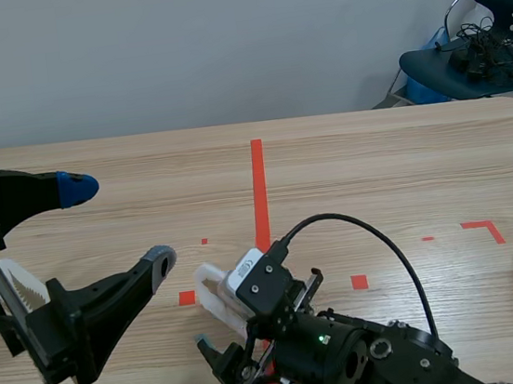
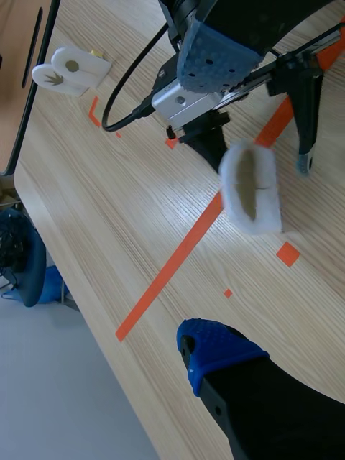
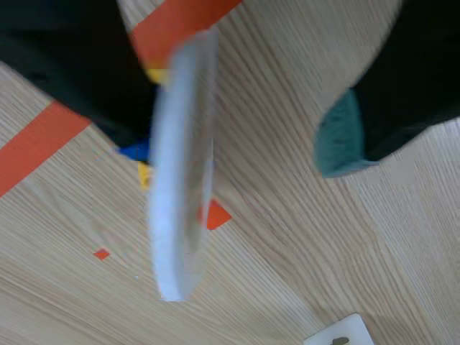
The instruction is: Do the leaf sorting experiment
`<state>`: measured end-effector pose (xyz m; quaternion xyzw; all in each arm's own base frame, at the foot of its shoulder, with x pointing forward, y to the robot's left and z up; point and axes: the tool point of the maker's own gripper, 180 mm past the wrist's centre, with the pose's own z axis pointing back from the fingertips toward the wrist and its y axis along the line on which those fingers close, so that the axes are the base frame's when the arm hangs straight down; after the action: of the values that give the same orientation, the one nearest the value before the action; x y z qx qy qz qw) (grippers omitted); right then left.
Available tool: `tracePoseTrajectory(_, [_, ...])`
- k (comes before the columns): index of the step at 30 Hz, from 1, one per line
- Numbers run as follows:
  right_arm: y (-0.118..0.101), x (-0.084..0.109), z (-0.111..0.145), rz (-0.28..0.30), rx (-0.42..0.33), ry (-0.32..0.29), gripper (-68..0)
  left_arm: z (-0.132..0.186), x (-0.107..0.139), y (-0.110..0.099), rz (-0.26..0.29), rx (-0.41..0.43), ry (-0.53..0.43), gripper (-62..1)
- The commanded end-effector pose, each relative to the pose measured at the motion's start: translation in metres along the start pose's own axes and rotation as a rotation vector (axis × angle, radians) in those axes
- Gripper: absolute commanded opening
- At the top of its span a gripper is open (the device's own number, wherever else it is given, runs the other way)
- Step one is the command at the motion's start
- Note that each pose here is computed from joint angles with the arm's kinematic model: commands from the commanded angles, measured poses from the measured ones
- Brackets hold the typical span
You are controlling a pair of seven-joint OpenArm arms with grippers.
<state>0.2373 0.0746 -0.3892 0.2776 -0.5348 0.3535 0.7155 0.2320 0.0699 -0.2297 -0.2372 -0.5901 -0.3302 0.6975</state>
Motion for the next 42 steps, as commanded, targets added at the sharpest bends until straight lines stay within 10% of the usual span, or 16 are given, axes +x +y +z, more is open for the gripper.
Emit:
tracePoseTrajectory(1, [-0.008, 0.011, 0.003, 0.015, -0.022, -0.033, -43.3, 0.001, 0.006, 0.001, 0.009, 0.008, -0.028, 1.4])
tracePoseTrajectory(7, [-0.012, 0.02, 0.008, 0.029, -0.024, -0.092, -61.4, 0.001, 0.006, 0.001, 0.009, 0.008, -0.028, 1.4])
tracePoseTrajectory(19, [-0.058, 0.071, 0.087, 0.117, -0.215, -0.169, -61.3, 0.001, 0.006, 0.001, 0.009, 0.008, -0.029, 1.4])
tracePoseTrajectory(23, [-0.08, 0.078, 0.126, 0.031, -0.341, -0.172, -61.3, 0.001, 0.006, 0.001, 0.009, 0.008, -0.029, 1.4])
tracePoseTrajectory(42, [-0.197, -0.024, 0.211, -0.18, -0.759, 0.019, -61.3, 0.001, 0.006, 0.001, 0.009, 0.008, -0.029, 1.4])
